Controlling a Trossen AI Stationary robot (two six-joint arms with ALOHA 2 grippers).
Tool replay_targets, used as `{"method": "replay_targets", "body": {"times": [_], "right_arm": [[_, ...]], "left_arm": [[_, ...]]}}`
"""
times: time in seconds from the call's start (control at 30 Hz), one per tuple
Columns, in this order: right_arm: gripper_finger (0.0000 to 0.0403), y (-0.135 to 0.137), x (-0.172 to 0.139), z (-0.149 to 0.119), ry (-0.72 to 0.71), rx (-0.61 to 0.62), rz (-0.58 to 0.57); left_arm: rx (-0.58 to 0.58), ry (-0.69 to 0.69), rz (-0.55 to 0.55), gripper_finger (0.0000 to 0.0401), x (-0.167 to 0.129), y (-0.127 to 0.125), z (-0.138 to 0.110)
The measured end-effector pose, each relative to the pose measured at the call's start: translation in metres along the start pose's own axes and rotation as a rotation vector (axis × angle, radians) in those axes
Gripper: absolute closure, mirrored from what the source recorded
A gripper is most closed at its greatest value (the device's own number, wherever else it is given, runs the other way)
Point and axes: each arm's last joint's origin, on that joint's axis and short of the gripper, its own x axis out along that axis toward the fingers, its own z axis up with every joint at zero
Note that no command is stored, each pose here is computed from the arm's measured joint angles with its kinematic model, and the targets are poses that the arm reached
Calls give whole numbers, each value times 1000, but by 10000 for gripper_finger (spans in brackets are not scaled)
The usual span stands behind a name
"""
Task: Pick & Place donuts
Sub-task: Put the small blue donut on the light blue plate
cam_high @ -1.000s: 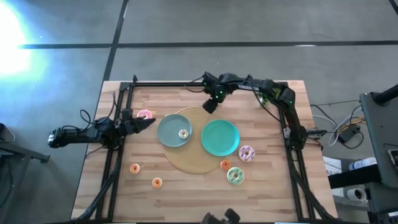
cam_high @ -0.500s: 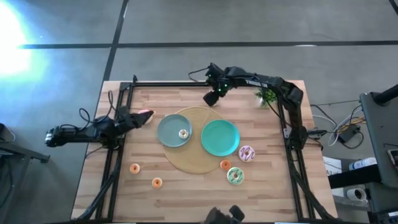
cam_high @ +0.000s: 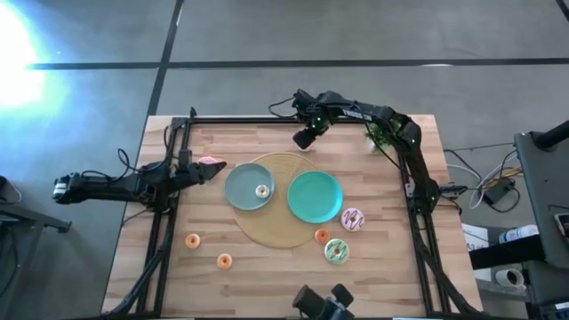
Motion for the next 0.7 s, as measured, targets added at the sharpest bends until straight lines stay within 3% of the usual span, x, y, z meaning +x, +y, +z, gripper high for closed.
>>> {"method": "replay_targets", "body": {"times": [0.23,0.5,0.7], "right_arm": [[262,0,16,-6,57,-23,79],[262,2,16,3,-25,-6,65],[261,1,34,-1,42,-22,50]], "left_arm": [[10,13,20,298,3,1,-2],[0,16,19,298,3,1,-2],[-1,16,20,298,3,1,-2]]}}
